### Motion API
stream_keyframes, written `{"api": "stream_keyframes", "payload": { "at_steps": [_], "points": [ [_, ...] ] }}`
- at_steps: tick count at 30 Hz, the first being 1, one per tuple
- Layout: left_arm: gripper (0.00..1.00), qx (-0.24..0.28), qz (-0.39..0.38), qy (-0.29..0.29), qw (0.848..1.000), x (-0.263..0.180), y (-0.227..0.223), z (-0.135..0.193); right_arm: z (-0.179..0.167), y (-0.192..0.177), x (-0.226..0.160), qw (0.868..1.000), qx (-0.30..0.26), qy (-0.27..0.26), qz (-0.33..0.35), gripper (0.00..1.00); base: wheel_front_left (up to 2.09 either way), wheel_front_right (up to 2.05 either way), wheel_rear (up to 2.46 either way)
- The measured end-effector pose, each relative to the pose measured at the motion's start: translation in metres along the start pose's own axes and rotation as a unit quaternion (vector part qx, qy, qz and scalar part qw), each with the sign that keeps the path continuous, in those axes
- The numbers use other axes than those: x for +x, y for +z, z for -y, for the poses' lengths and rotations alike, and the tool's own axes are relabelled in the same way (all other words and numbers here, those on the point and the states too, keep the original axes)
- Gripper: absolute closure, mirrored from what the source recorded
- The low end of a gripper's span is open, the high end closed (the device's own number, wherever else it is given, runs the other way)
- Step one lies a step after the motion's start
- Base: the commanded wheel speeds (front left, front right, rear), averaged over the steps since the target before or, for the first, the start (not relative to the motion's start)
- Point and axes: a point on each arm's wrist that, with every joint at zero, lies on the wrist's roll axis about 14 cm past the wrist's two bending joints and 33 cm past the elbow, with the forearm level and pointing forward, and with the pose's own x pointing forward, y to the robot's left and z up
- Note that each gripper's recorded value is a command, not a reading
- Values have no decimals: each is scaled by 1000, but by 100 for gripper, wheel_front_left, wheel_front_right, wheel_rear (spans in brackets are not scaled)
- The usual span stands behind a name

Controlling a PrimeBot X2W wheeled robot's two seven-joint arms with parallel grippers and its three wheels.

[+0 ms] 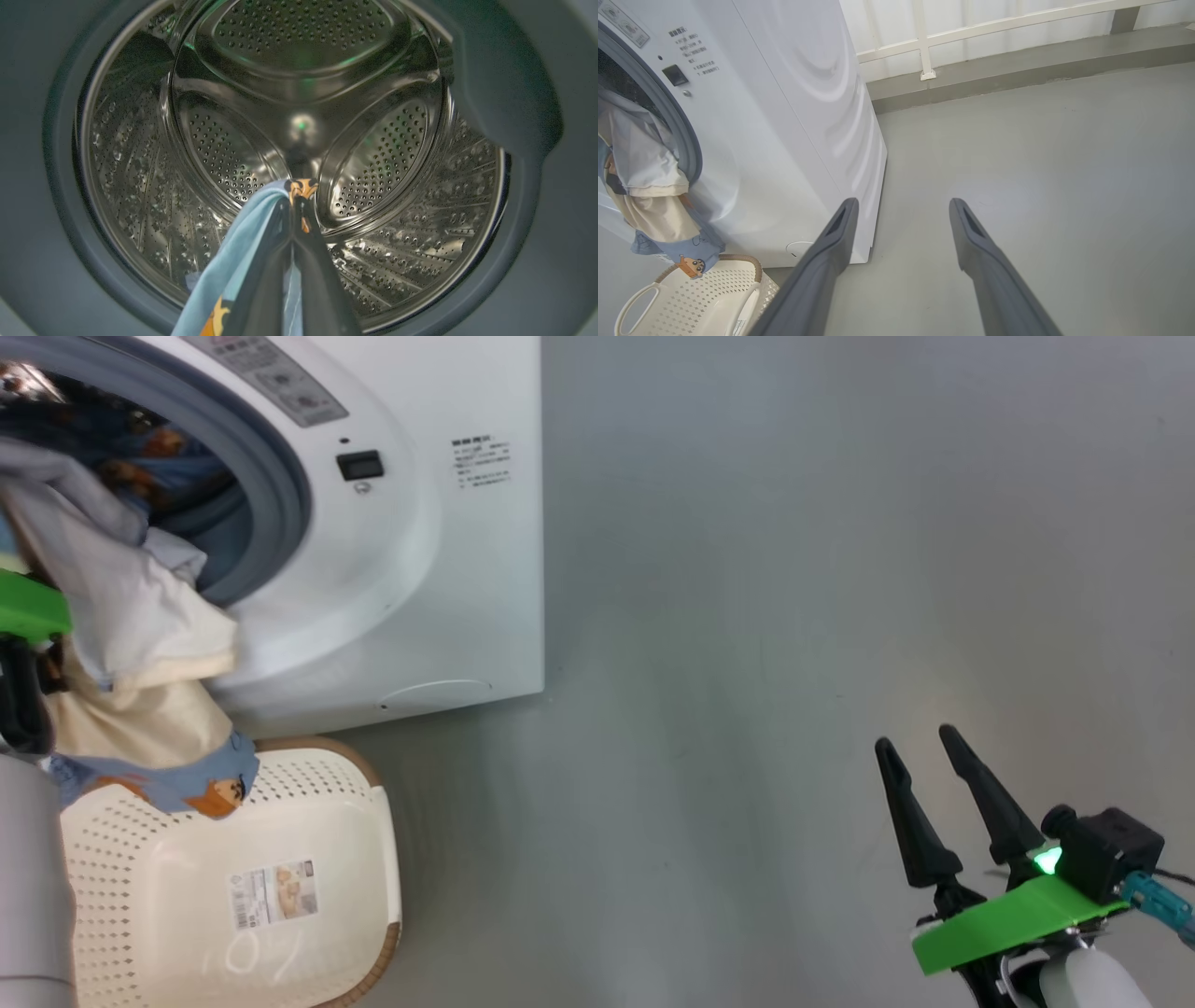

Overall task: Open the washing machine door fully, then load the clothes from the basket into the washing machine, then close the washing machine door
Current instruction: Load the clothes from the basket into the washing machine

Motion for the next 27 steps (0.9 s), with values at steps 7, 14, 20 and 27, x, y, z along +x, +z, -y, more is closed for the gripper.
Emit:
{"api": "stream_keyframes", "payload": {
  "at_steps": [7,14,20,27],
  "points": [
    [100,17,-79,-5,997,5,-53,2,3,-1,6,1000,-2,-5,0,0,0,0,0],
    [100,32,-117,-15,992,17,-76,6,5,-9,4,1000,-1,-10,-13,0,0,0,0],
    [100,44,-87,-35,995,41,-62,18,8,-10,8,1000,-4,-13,-14,0,0,0,0],
    [100,24,0,-52,998,68,-21,36,10,-17,11,1000,-3,-17,-23,0,0,0,0]
  ]
}}
